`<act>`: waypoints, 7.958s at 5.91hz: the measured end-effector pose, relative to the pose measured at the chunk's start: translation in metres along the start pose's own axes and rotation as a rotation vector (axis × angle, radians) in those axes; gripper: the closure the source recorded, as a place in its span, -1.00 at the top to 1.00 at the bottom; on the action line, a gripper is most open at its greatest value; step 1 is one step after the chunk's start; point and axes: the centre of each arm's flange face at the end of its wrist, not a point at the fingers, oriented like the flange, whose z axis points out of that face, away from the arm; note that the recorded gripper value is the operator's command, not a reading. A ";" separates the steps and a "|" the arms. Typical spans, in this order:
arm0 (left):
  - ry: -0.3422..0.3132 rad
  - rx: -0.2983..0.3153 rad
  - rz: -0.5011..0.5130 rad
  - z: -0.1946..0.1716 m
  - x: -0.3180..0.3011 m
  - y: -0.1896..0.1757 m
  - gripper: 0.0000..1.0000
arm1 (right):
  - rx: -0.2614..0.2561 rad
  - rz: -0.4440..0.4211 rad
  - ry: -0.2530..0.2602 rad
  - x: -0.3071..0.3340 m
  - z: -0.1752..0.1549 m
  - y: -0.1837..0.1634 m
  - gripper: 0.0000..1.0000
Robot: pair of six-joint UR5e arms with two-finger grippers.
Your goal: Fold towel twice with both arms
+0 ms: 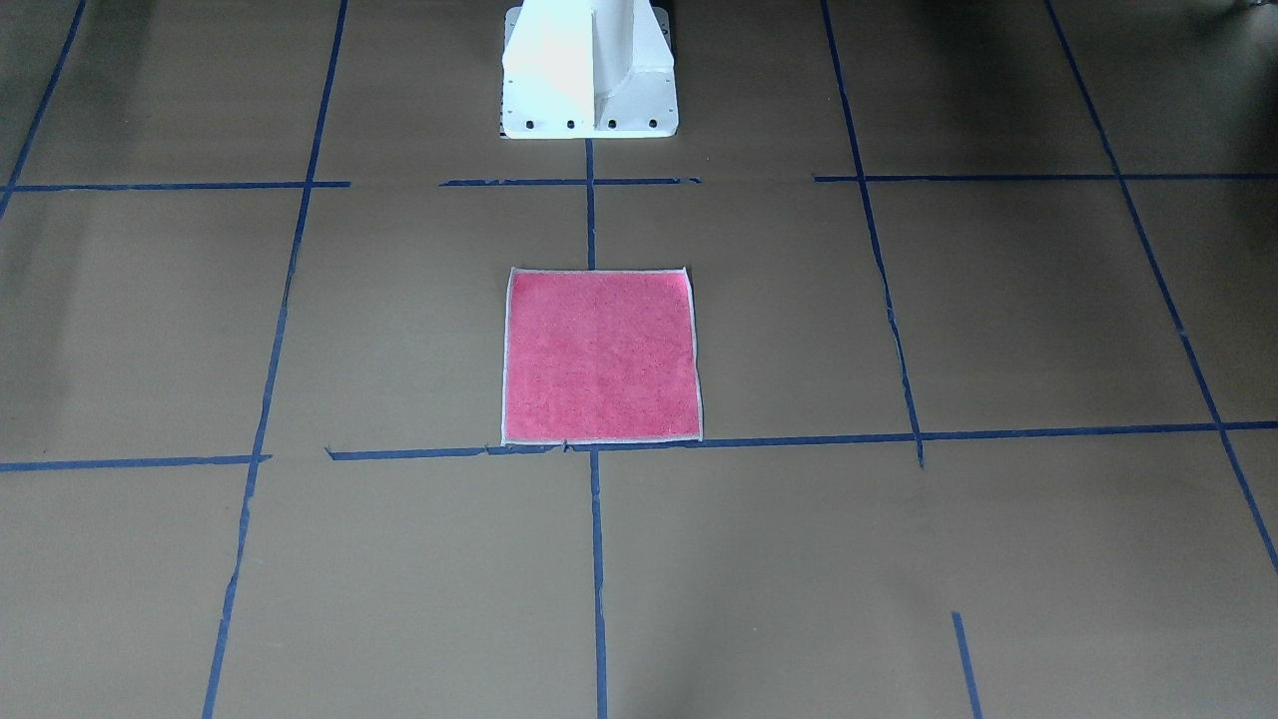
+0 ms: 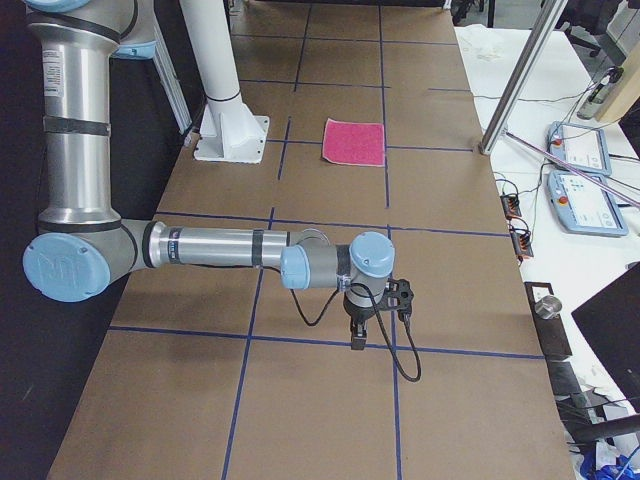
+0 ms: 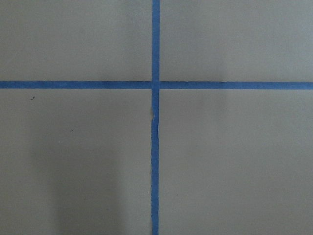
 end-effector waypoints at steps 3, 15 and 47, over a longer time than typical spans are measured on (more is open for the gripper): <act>0.000 0.015 0.003 -0.007 0.007 -0.003 1.00 | -0.007 0.008 0.003 0.000 0.003 0.001 1.00; 0.062 -0.051 -0.502 0.088 0.652 -0.044 1.00 | -0.011 0.380 -0.162 -0.574 0.013 -0.007 1.00; 0.060 -0.051 -0.504 0.160 0.713 0.044 -0.93 | 0.026 0.589 -0.099 -0.689 0.082 0.104 1.00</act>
